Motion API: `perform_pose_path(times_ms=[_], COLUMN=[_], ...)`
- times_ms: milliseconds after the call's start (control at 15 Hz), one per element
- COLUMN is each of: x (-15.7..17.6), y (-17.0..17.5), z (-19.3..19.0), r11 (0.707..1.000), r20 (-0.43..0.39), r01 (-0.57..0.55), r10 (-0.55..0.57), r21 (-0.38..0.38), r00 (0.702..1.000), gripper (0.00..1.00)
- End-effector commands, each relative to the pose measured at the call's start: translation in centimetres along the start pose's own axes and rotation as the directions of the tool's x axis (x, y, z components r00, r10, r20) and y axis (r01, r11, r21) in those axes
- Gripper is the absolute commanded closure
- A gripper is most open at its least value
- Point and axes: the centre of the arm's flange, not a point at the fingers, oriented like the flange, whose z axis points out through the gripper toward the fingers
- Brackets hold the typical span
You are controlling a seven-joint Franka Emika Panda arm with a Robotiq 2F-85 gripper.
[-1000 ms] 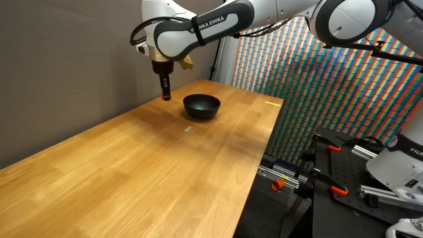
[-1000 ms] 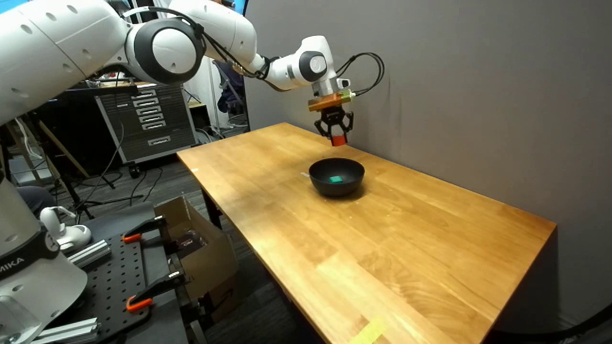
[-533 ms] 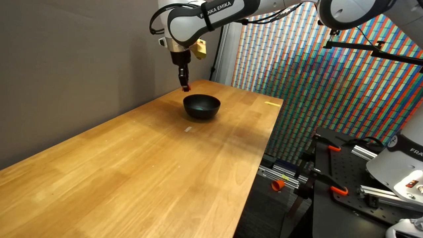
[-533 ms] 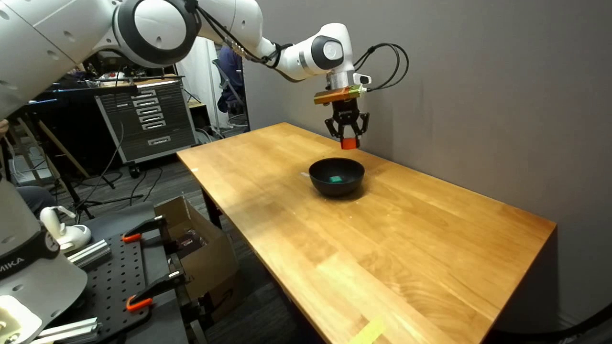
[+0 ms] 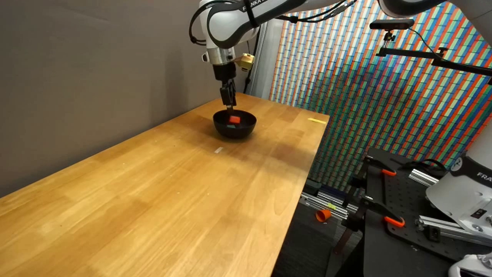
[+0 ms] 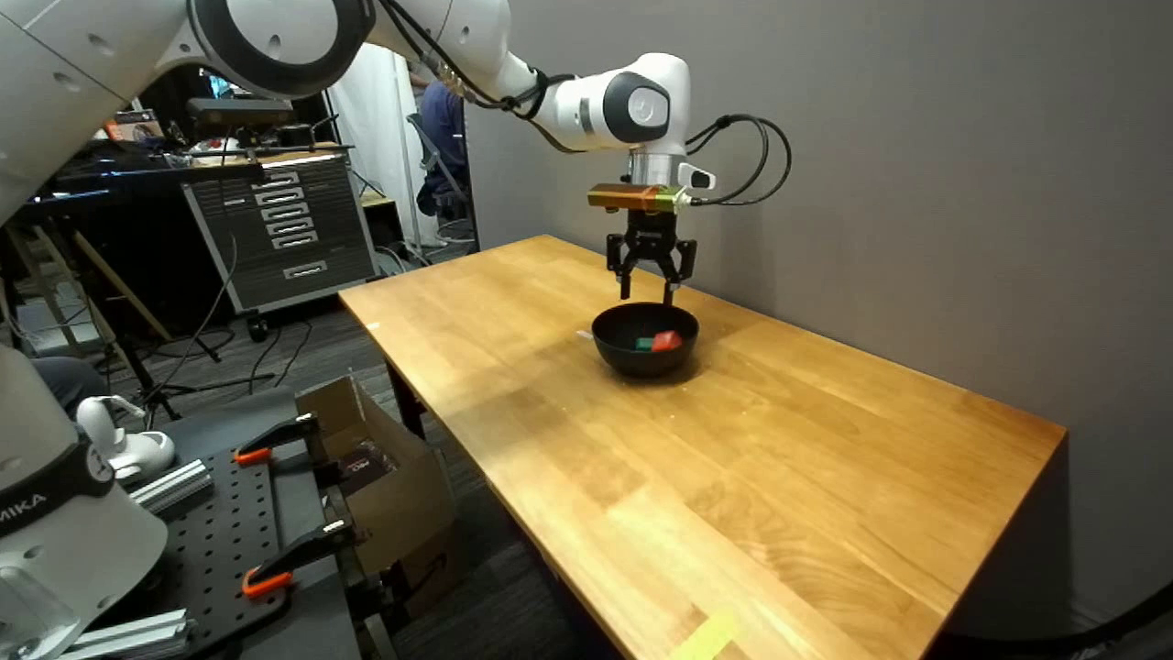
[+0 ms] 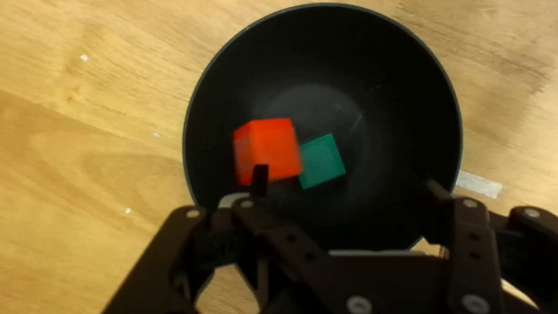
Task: Put the green and orange blocks in the bowl one after the other
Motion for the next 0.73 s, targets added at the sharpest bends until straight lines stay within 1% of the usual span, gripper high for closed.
perform_pose_path(times_ms=[0,67,200,267,400,533,667], x=[-5.3,-6.5,-10.0,-3.9,-5.9,-6.8,-6.8], y=[-0.5,-0.4,-0.2,0.4,1.0,1.1,0.7], z=[-1.7,-2.0,-2.5,-1.3,-2.1,-2.4,-2.2], r11=[0.99,0.983,0.958,0.981,0.97,0.967,0.966], r20=[0.002,0.009,0.015,0.015,0.02,0.025,0.031], r01=[-0.025,-0.032,-0.07,-0.049,-0.073,-0.078,-0.074], r10=[0.025,0.031,0.068,0.047,0.07,0.074,0.068], r21=[0.141,0.183,0.277,0.187,0.233,0.242,0.246], r00=[1.0,0.999,0.998,0.999,0.997,0.997,0.997], gripper=[0.0,0.0,0.0,0.0,0.0,0.0,0.0])
